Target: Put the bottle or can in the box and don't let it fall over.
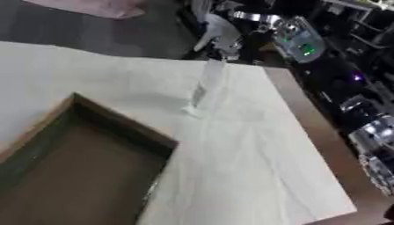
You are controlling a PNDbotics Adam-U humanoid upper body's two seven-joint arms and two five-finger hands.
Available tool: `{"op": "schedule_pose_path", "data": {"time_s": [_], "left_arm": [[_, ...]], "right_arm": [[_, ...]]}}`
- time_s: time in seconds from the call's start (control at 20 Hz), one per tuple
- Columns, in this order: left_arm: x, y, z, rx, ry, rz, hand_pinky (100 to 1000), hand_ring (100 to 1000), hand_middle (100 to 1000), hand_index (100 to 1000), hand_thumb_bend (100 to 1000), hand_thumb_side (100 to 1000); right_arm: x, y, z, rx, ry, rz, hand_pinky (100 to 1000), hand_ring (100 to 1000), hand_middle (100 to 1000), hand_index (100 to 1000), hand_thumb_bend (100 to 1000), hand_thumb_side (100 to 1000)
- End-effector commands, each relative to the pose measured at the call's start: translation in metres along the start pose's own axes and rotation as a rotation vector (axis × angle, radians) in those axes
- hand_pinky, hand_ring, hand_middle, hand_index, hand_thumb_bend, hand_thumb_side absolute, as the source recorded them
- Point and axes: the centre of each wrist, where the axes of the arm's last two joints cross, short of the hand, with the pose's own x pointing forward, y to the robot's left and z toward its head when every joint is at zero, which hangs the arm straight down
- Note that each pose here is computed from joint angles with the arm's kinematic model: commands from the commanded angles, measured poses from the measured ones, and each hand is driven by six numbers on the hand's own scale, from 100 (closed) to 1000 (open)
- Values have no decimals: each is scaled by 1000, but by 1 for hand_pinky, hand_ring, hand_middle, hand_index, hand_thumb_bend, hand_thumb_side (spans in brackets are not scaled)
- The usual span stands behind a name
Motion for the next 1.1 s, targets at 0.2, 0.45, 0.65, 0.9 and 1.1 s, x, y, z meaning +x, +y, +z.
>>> {"op": "schedule_pose_path", "data": {"time_s": [0.2,0.45,0.65,0.9,1.1], "left_arm": [[7,0,-5,-13,-22,-14,582,748,666,904,115,778],[7,0,-5,-12,-20,-14,583,748,666,904,116,778],[7,0,-6,-14,-22,-14,583,748,666,903,117,778],[7,0,-6,-18,-24,-13,583,748,666,901,116,777],[8,0,-6,-20,-26,-12,584,748,666,900,116,777]], "right_arm": [[8,-21,14,71,-63,133,269,1000,519,707,269,254],[7,-20,14,52,-62,120,223,1000,492,682,172,189],[7,-20,15,49,-59,126,218,996,487,676,167,194],[8,-21,15,47,-60,138,207,991,481,670,149,180],[8,-21,15,37,-67,130,173,974,462,650,100,152]]}}
